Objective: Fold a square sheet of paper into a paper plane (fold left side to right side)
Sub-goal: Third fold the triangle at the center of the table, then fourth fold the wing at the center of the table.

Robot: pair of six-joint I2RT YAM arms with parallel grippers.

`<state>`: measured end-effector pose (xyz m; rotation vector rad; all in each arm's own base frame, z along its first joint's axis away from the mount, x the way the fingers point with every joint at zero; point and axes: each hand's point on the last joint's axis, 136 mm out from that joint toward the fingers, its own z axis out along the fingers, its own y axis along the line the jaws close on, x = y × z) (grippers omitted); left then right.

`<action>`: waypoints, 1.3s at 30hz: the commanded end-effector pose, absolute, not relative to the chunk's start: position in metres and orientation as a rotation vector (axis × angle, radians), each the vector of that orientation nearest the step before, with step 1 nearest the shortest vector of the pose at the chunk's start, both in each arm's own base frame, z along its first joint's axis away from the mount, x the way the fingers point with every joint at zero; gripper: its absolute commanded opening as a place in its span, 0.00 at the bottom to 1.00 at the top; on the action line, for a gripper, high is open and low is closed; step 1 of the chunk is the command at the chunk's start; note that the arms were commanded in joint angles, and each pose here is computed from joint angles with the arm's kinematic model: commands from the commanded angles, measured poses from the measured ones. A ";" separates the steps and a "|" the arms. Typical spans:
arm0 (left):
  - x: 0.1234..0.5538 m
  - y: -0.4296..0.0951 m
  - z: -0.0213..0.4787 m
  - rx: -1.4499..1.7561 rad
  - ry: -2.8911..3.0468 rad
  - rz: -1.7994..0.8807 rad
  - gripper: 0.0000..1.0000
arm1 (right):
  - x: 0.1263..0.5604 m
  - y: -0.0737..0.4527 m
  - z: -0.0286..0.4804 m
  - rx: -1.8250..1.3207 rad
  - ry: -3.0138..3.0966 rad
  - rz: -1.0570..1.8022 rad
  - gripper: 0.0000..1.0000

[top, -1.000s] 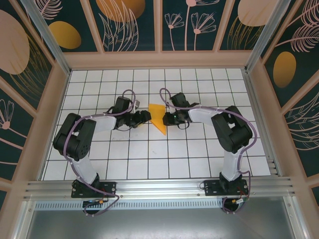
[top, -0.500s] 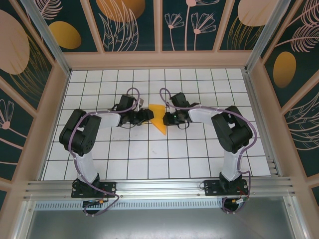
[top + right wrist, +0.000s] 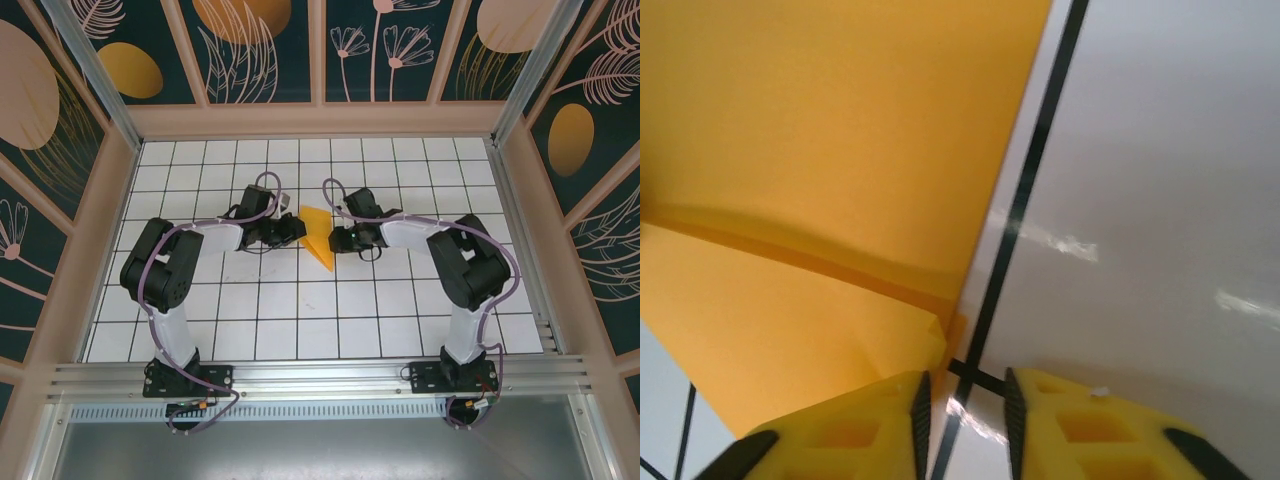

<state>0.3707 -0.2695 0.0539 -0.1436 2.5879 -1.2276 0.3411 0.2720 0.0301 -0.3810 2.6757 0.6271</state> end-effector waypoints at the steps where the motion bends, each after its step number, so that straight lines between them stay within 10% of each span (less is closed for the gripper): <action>1: 0.371 -0.278 0.061 -0.113 2.578 -1.261 0.16 | 0.350 0.267 0.063 -0.364 2.555 0.575 0.36; 12: 0.372 -0.279 0.067 -0.109 2.571 -1.262 0.13 | 0.319 0.296 0.069 -0.502 2.438 0.421 0.50; 39: 0.376 -0.280 0.073 -0.107 2.567 -1.254 0.14 | 0.314 0.315 0.029 -0.587 2.500 0.310 0.40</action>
